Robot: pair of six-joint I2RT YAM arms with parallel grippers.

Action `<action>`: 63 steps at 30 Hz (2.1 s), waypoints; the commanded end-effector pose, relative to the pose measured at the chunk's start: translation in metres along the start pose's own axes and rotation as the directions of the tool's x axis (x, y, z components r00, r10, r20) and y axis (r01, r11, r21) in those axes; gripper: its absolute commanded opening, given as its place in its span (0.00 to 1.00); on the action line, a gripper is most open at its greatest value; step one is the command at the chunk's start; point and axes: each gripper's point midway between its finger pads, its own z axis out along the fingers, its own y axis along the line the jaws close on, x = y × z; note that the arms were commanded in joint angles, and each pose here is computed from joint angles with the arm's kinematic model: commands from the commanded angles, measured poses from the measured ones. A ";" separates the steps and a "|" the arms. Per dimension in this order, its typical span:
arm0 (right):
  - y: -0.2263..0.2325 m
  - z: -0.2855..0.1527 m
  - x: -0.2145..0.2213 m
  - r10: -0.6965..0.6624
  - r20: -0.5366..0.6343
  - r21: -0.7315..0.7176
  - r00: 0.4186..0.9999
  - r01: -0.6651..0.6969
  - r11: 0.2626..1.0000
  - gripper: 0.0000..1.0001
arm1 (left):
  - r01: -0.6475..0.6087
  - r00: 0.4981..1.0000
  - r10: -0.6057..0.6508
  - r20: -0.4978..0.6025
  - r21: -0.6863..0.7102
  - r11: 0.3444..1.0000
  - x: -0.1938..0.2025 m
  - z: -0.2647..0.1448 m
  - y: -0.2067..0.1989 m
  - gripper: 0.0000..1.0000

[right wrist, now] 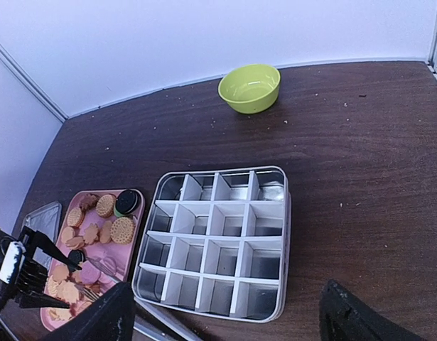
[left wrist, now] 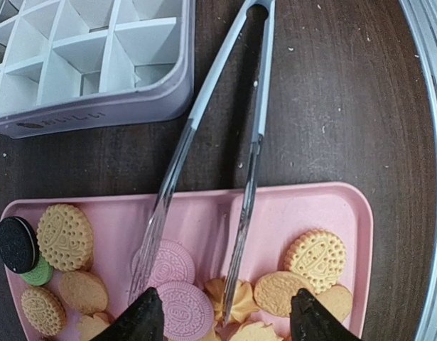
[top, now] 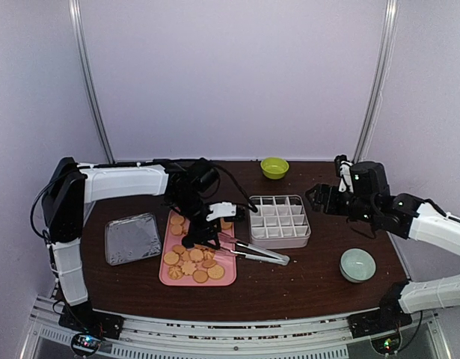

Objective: Pack the cookies
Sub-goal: Pick up the clamp at the center of the board, then pass from the left arm to the right

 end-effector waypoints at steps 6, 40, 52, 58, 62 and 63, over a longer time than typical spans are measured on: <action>-0.014 -0.024 0.000 -0.035 0.023 0.056 0.999 0.034 0.998 0.89 | -0.084 0.995 0.081 -0.060 -0.061 0.995 -0.002 0.022 0.005 0.52; 0.013 -0.025 0.000 -0.085 -0.001 -0.034 0.996 0.085 0.996 0.84 | -0.124 0.989 0.117 -0.093 -0.071 0.990 -0.007 0.009 0.000 0.00; 0.067 -0.032 -0.019 -0.103 0.025 -0.259 0.994 0.106 0.960 1.00 | -0.207 0.975 0.198 0.102 0.082 0.975 -0.042 -0.098 -0.072 0.00; 0.098 -0.051 -0.043 -0.088 0.088 -0.398 0.992 0.116 0.910 1.00 | -0.110 0.938 0.062 0.342 0.125 0.986 -0.058 -0.158 -0.074 0.00; 0.108 -0.061 -0.055 -0.059 0.116 -0.472 0.991 0.108 0.875 1.00 | 0.013 0.847 -0.117 0.518 0.199 0.980 -0.066 -0.199 -0.055 0.00; 0.113 -0.064 -0.056 -0.054 0.118 -0.501 0.992 0.106 0.859 1.00 | 0.021 0.832 -0.132 0.539 0.207 0.978 -0.067 -0.204 -0.054 0.00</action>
